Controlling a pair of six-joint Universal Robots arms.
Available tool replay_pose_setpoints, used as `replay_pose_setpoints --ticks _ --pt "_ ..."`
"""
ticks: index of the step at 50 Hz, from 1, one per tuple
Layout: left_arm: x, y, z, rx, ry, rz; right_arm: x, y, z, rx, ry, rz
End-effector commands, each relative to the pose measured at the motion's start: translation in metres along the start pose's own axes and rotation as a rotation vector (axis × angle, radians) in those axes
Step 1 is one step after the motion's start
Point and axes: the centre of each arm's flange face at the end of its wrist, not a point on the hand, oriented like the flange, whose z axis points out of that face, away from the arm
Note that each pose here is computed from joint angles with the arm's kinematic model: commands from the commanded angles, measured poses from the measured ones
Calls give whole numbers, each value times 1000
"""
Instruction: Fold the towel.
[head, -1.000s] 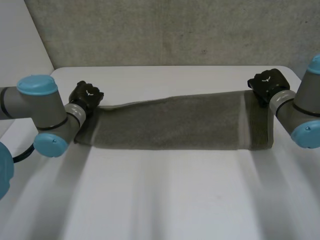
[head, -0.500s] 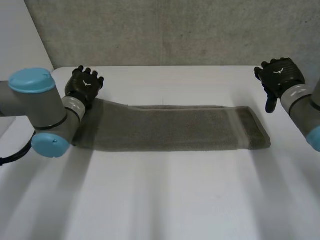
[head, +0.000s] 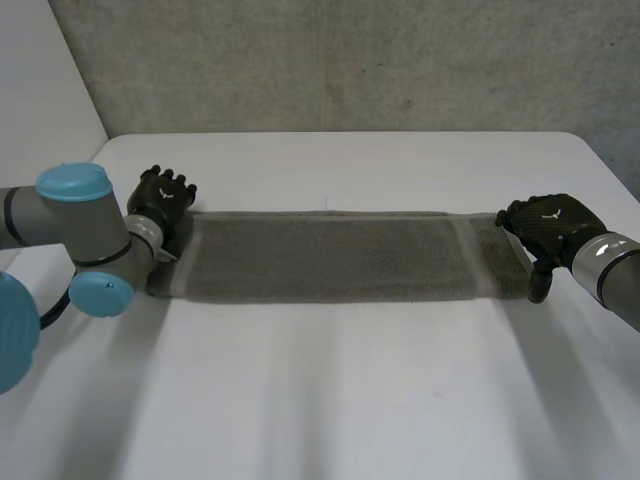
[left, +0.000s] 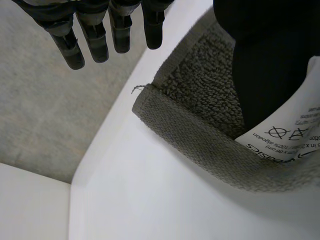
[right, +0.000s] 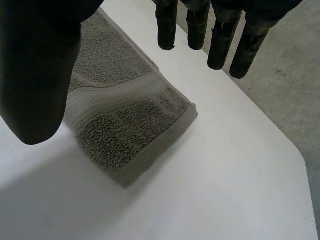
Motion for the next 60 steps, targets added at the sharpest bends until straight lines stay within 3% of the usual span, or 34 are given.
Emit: replay_pose_setpoints --ticks 1,5,14,25,42,51,60 --pt "-12 -11 1 4 -15 -70 2 -2 2 11 10 -2" --pt "-26 -21 -2 24 -49 -78 3 -2 2 16 17 -4" --pt "-9 -16 -10 26 40 -50 1 3 14 30 12 -6" --pt "-4 -16 -10 23 46 -47 -11 38 52 -18 -17 29" --pt "3 -18 -13 23 70 -60 -11 44 61 -14 0 31" --pt "-1 -19 -14 21 67 -149 21 43 60 -15 123 72" --pt "-7 -16 -12 15 52 -152 70 53 50 -51 232 62"
